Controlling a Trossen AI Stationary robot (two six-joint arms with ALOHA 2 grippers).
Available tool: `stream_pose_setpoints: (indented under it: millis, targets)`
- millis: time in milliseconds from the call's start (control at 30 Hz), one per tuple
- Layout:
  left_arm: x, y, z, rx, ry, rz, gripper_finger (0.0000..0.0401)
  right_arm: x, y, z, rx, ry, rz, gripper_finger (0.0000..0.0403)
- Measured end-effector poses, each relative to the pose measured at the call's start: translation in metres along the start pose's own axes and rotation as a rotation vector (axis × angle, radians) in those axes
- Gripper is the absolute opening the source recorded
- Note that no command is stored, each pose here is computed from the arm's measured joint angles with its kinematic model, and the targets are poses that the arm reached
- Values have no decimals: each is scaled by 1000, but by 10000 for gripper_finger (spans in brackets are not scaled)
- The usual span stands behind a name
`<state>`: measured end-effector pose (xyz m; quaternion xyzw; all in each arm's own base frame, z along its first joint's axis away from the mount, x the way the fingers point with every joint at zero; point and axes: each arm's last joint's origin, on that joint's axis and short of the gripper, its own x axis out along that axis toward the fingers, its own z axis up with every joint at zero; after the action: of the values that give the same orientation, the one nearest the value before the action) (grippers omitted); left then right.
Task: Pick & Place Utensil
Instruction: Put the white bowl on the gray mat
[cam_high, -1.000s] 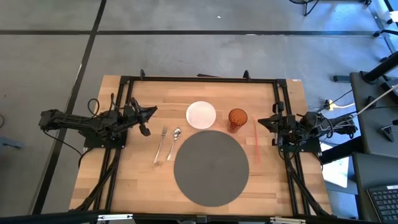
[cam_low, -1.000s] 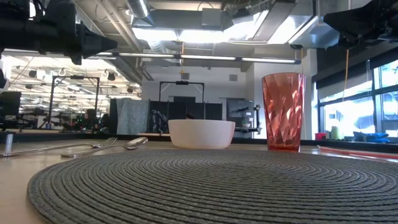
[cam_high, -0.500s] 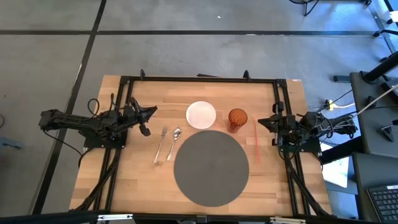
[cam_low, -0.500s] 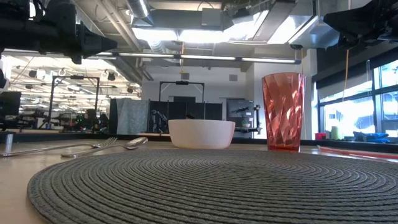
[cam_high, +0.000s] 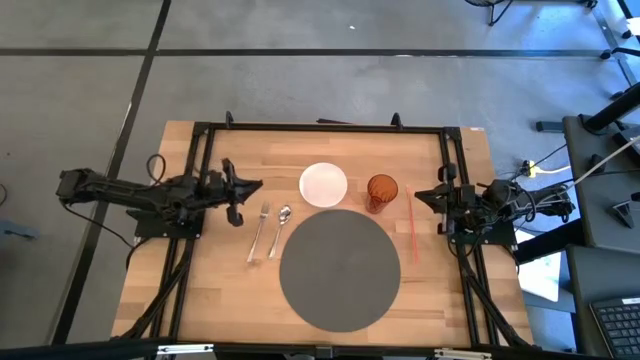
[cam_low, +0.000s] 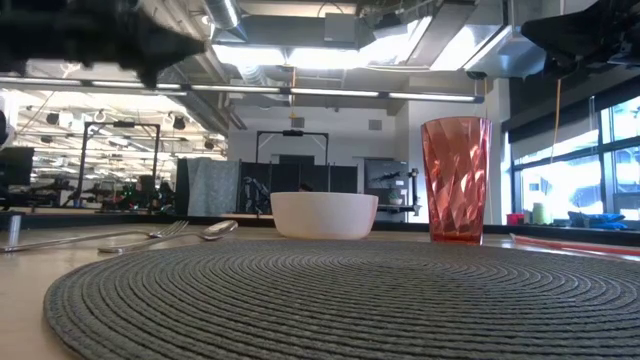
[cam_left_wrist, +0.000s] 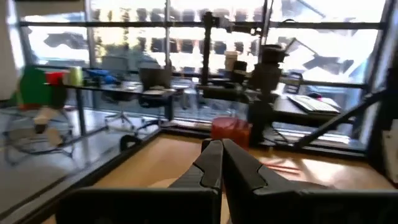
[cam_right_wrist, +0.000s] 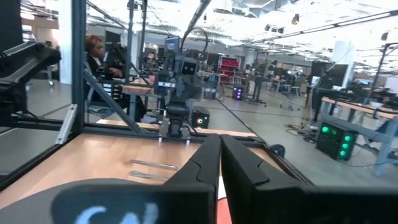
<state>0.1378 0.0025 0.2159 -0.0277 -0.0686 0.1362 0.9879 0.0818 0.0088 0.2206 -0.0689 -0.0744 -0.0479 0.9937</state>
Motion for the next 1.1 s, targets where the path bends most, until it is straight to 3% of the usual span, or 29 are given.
stream_pose_setpoints:
  millis: [100,267,367,433,600,867,1100]
  targets:
    - [22,-8,16,15,64,-3,2,0,1,0,3,-5,25,16]
    - [68,-23,25,110,358,10,2,0,1,0,36,-6,36,16]
    - [99,-30,28,149,462,26,2,0,2,0,40,-13,81,16]
    - [118,-34,22,202,533,13,2,0,3,1,40,-19,114,16]
    - [156,-43,3,331,708,-157,2,0,4,1,40,-23,125,16]
    - [193,-45,-23,336,860,-147,18,0,4,1,39,-19,126,16]
    - [203,-44,-35,403,1045,-104,94,0,5,-1,36,-10,155,16]
